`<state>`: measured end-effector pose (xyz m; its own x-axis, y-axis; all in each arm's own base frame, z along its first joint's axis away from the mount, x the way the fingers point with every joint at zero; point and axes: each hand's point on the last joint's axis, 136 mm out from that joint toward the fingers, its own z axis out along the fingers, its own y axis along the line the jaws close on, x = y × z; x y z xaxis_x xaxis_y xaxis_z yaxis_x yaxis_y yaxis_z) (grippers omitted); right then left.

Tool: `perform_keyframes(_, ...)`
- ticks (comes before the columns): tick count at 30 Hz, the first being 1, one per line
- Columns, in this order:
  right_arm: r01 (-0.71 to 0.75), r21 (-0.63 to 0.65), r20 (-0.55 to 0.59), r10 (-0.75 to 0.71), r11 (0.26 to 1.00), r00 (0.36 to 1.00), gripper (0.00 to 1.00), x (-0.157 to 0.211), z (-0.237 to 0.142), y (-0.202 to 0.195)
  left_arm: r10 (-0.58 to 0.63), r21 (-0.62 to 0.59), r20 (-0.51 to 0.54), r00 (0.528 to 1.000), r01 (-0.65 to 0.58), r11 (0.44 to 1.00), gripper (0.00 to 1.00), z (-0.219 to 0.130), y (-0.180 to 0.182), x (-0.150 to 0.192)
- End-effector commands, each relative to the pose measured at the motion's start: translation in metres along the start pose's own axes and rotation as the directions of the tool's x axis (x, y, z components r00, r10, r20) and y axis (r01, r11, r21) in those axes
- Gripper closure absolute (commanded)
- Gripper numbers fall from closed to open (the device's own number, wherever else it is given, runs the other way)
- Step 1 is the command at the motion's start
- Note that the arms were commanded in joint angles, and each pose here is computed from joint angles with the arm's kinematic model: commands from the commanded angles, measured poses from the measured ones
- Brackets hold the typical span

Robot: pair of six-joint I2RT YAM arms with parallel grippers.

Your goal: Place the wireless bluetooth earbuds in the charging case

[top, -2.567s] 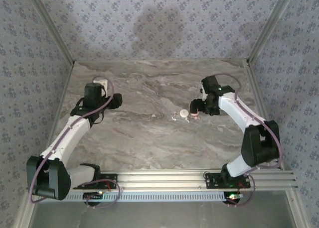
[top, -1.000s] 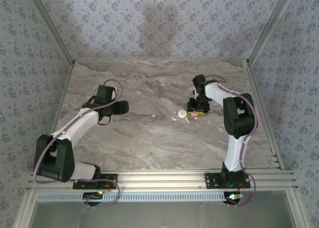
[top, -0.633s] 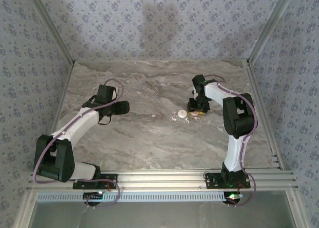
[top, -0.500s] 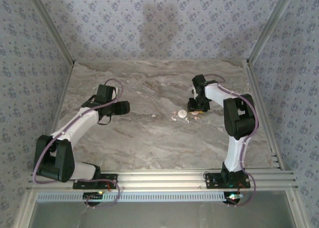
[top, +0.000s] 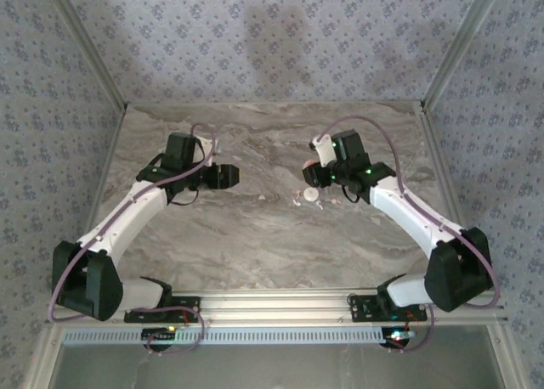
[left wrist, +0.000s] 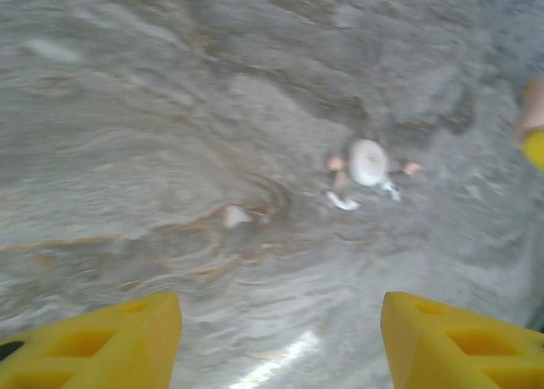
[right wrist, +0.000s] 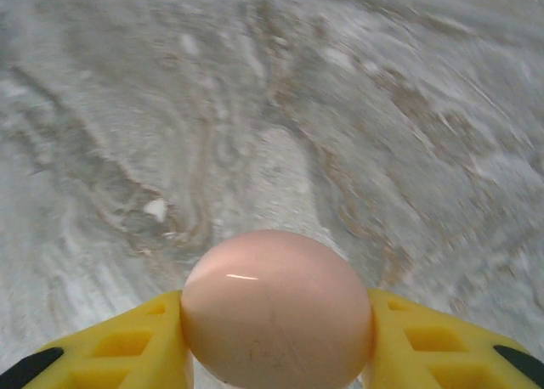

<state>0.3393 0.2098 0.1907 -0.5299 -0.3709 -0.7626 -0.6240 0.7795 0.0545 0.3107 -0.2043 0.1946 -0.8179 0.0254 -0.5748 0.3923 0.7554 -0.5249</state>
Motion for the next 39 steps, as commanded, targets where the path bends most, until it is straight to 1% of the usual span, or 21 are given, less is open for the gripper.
perform_keyframes(1,0.242,-0.09,0.148,-0.227,0.966,0.963,0.54,-0.023,-0.008,0.035,0.057,0.177,0.016,0.998,-0.059,0.982,0.38,-0.007,-0.049,-0.009)
perform_keyframes(4,0.397,-0.105,0.228,-0.366,0.912,0.902,0.54,-0.029,-0.011,0.059,0.093,0.215,0.022,0.995,-0.095,0.972,0.39,-0.007,-0.068,-0.009)
perform_keyframes(7,0.57,-0.103,0.304,-0.52,0.815,0.798,0.53,-0.027,-0.011,0.086,0.129,0.253,0.027,0.991,-0.132,0.958,0.39,-0.007,-0.085,-0.008)
perform_keyframes(8,0.609,-0.099,0.32,-0.554,0.787,0.768,0.53,-0.027,-0.011,0.093,0.14,0.265,0.03,0.99,-0.143,0.954,0.39,-0.008,-0.089,-0.007)
perform_keyframes(10,0.64,-0.102,0.336,-0.579,0.761,0.743,0.52,-0.027,-0.01,0.102,0.156,0.289,0.036,0.987,-0.159,0.944,0.41,-0.008,-0.097,-0.005)
perform_keyframes(15,0.653,-0.111,0.374,-0.577,0.749,0.726,0.52,-0.035,-0.009,0.116,0.182,0.314,0.036,0.983,-0.184,0.932,0.46,-0.007,-0.107,0.0)
perform_keyframes(20,0.638,-0.113,0.413,-0.548,0.762,0.728,0.52,-0.042,-0.011,0.122,0.188,0.312,0.028,0.982,-0.187,0.931,0.48,-0.005,-0.108,0.004)
perform_keyframes(24,0.633,-0.117,0.425,-0.538,0.765,0.729,0.52,-0.045,-0.012,0.124,0.194,0.32,0.029,0.98,-0.193,0.928,0.49,-0.003,-0.11,0.005)
perform_keyframes(33,0.644,-0.142,0.435,-0.537,0.752,0.723,0.52,-0.043,-0.013,0.131,0.214,0.337,0.045,0.976,-0.217,0.916,0.58,-0.001,-0.117,0.005)
perform_keyframes(34,0.644,-0.144,0.435,-0.537,0.751,0.723,0.52,-0.043,-0.013,0.131,0.215,0.338,0.045,0.976,-0.217,0.916,0.59,-0.001,-0.118,0.005)
perform_keyframes(36,0.645,-0.142,0.437,-0.537,0.751,0.721,0.52,-0.044,-0.013,0.132,0.22,0.341,0.042,0.975,-0.221,0.914,0.67,0.0,-0.118,0.007)
perform_keyframes(39,0.647,-0.144,0.441,-0.536,0.749,0.719,0.52,-0.045,-0.014,0.133,0.229,0.343,0.041,0.973,-0.229,0.911,0.72,0.0,-0.118,0.008)
